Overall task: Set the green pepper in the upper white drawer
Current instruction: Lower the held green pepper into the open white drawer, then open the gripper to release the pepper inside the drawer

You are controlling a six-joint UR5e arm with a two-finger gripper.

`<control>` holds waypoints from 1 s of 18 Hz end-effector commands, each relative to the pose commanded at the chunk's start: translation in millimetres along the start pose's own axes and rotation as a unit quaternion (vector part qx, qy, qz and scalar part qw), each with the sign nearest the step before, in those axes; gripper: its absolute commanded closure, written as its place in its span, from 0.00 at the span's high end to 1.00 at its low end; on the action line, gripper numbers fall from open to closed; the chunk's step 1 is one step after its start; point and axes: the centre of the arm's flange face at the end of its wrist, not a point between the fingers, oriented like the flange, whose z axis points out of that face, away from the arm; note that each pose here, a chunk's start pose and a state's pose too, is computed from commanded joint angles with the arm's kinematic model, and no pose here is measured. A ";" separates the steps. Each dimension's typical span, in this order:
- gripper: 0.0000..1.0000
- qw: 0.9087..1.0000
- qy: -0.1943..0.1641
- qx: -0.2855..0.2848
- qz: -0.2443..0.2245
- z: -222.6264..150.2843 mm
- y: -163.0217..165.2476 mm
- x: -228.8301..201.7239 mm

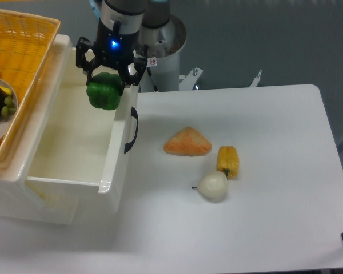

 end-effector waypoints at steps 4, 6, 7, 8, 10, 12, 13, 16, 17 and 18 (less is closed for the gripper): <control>0.68 1.000 0.004 -0.007 0.008 9.1 -4.6 5.1; 0.69 1.000 0.005 -0.010 0.006 11.3 -5.4 3.7; 0.73 1.000 0.005 -0.010 0.007 12.2 -5.9 4.0; 0.76 1.000 0.005 -0.011 0.007 12.9 -6.1 3.4; 0.86 1.000 0.005 -0.011 0.008 13.6 -5.9 3.3; 0.96 1.000 0.005 -0.010 0.009 12.2 -5.8 3.9; 0.99 1.000 0.005 -0.010 0.009 12.2 -5.8 3.9; 1.00 1.000 0.005 -0.009 0.011 10.8 -5.8 4.6; 1.00 1.000 0.005 -0.008 0.012 10.8 -5.8 4.6; 1.00 1.000 0.004 -0.009 0.012 10.8 -5.8 4.5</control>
